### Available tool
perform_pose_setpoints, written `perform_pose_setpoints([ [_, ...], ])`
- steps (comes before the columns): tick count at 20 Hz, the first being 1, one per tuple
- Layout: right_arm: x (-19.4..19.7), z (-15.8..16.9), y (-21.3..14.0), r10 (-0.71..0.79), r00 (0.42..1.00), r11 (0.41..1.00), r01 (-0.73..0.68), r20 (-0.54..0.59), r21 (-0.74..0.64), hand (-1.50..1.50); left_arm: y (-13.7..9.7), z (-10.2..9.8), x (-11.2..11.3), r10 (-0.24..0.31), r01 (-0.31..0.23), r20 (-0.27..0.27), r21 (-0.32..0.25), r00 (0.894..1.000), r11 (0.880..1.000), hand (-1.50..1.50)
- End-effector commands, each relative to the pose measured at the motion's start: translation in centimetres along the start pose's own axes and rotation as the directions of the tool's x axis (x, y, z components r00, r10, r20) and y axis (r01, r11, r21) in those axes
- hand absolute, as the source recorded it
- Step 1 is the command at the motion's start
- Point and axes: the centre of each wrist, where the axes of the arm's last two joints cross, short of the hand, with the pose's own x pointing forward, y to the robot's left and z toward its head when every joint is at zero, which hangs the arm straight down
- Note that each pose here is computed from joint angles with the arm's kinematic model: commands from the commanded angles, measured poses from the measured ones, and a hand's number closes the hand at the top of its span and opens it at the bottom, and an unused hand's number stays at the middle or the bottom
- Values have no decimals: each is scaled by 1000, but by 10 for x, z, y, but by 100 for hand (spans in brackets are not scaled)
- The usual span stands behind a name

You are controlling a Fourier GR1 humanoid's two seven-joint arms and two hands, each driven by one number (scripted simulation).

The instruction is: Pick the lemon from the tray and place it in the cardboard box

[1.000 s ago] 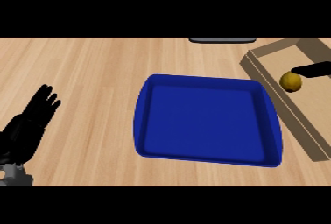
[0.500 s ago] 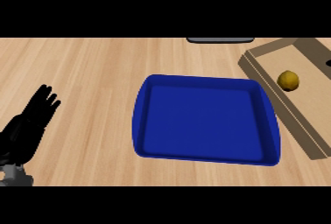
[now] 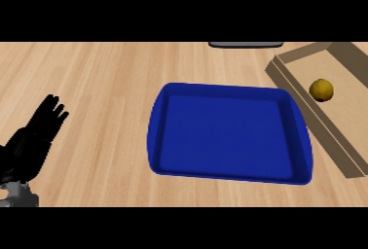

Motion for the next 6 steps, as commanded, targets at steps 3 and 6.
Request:
perform_pose_setpoints([
  [3,-25,12,-48,-6,1000,1000,6,26,23,-150,-6,-4,-7,-8,8,-6,-2,1000,1000,0],
  [6,-26,4,-48,17,1000,1000,-17,16,25,-150,2,-9,11,6,-6,-2,-4,1000,1000,0],
])
